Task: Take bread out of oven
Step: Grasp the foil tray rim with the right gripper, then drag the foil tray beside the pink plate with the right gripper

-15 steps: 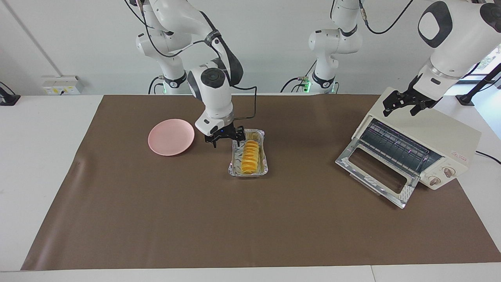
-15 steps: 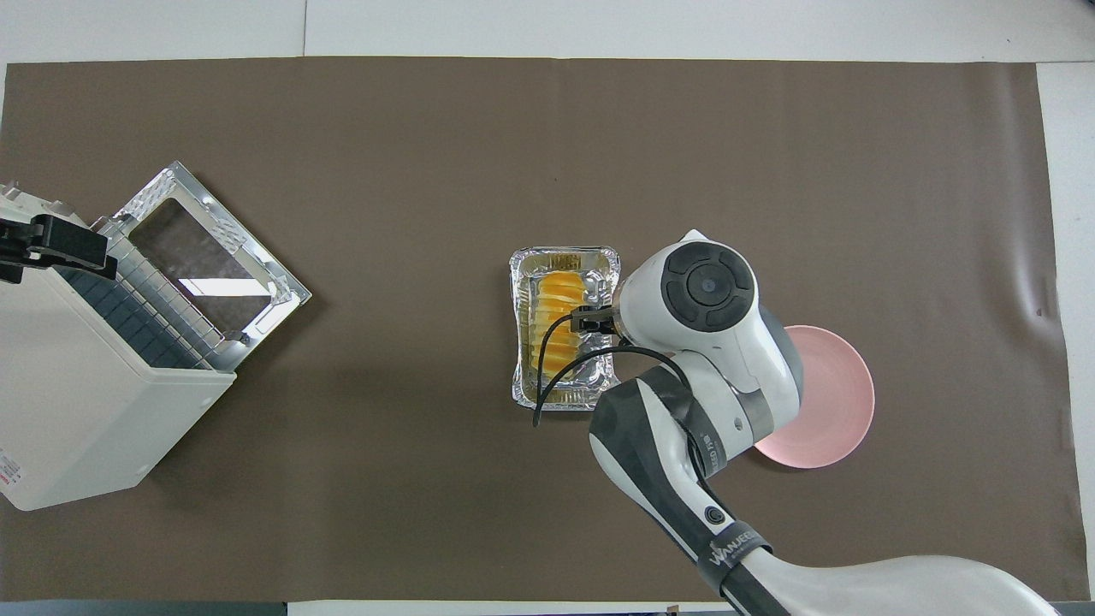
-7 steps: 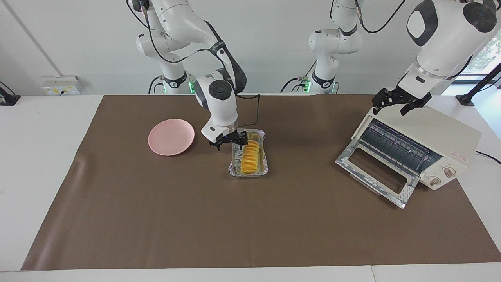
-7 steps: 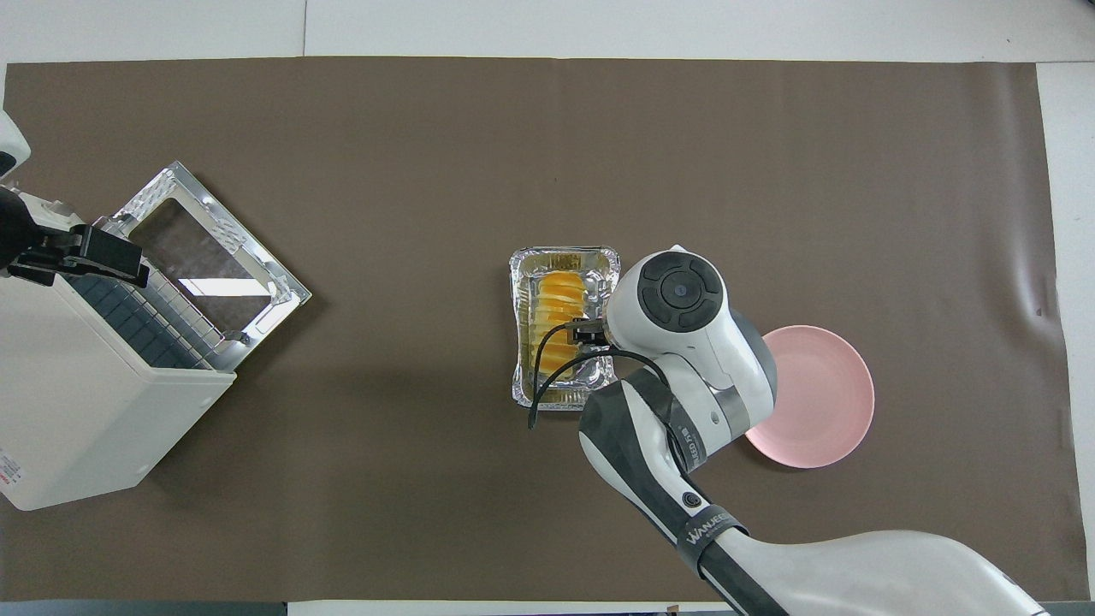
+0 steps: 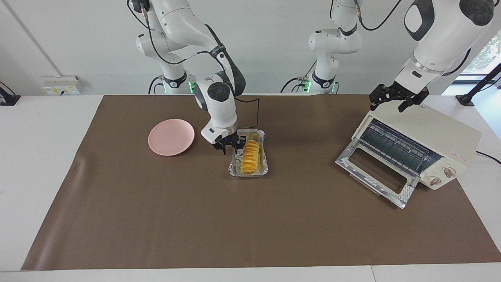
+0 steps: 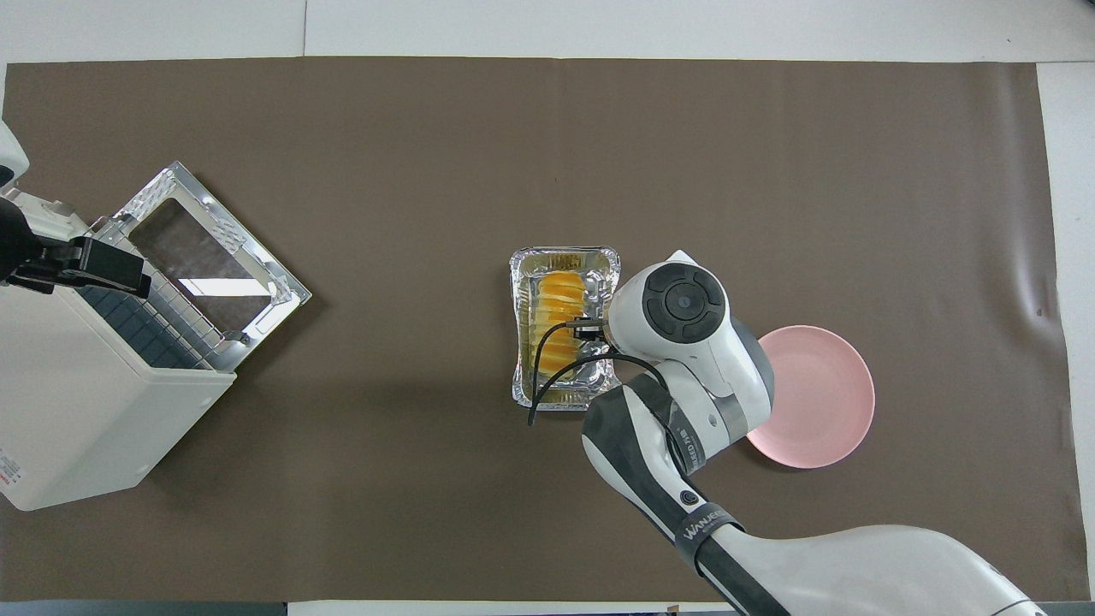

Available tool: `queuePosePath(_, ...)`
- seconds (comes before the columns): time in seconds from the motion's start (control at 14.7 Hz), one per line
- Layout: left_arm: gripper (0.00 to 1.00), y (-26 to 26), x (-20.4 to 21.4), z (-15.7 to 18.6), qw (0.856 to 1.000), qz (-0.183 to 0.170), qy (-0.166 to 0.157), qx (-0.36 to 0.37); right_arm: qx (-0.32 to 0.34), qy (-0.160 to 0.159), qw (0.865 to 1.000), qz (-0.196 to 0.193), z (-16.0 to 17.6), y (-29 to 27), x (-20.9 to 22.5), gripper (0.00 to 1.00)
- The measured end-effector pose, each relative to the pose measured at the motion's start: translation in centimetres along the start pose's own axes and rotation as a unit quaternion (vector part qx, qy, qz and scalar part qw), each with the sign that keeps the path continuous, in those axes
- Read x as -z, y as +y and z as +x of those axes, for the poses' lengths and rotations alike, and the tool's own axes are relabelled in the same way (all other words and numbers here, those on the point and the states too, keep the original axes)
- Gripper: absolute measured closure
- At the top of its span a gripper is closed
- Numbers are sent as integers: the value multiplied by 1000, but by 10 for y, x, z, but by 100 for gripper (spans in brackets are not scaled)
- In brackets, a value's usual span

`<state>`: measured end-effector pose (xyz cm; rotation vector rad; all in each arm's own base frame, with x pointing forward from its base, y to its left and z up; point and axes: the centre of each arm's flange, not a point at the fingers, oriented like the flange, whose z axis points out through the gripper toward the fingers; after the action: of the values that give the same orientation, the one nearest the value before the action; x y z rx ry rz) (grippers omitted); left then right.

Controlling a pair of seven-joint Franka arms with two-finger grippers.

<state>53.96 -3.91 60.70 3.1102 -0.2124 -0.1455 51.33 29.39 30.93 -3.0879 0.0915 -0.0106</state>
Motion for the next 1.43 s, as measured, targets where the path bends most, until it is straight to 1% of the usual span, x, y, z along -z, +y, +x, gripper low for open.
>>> queuePosePath(0.2,0,3,3,-11,1000,0,3,-2,-3,3,1000,2,1,0,1,97)
queuePosePath(0.34,0,5,1,-11,1000,0,3,-4,-1,8,1000,5,7,2,6,98)
queuePosePath(0.48,0,8,0,-11,1000,0,3,-7,-5,13,1000,6,19,12,15,98)
queuePosePath(0.61,0,9,0,-10,1000,0,3,-8,-9,10,1000,5,41,32,34,98)
queuePosePath(0.75,0,10,0,-10,1000,1,4,-9,-10,2,1000,13,69,62,63,98)
queuePosePath(0.89,0,10,0,-9,1000,1,7,-10,-9,2,999,33,98,108,89,98)
queuePosePath(1.09,0,11,-3,-7,1000,1,8,-10,-3,8,999,44,128,199,100,98)
queuePosePath(1.23,0,12,-7,-4,1000,1,4,-12,0,5,999,43,141,259,96,98)
queuePosePath(1.36,0,13,-8,-3,1000,1,3,-13,4,-2,999,44,149,315,80,98)
queuePosePath(1.43,0,13,-7,-4,1000,1,3,-13,2,-6,999,45,150,332,69,98)
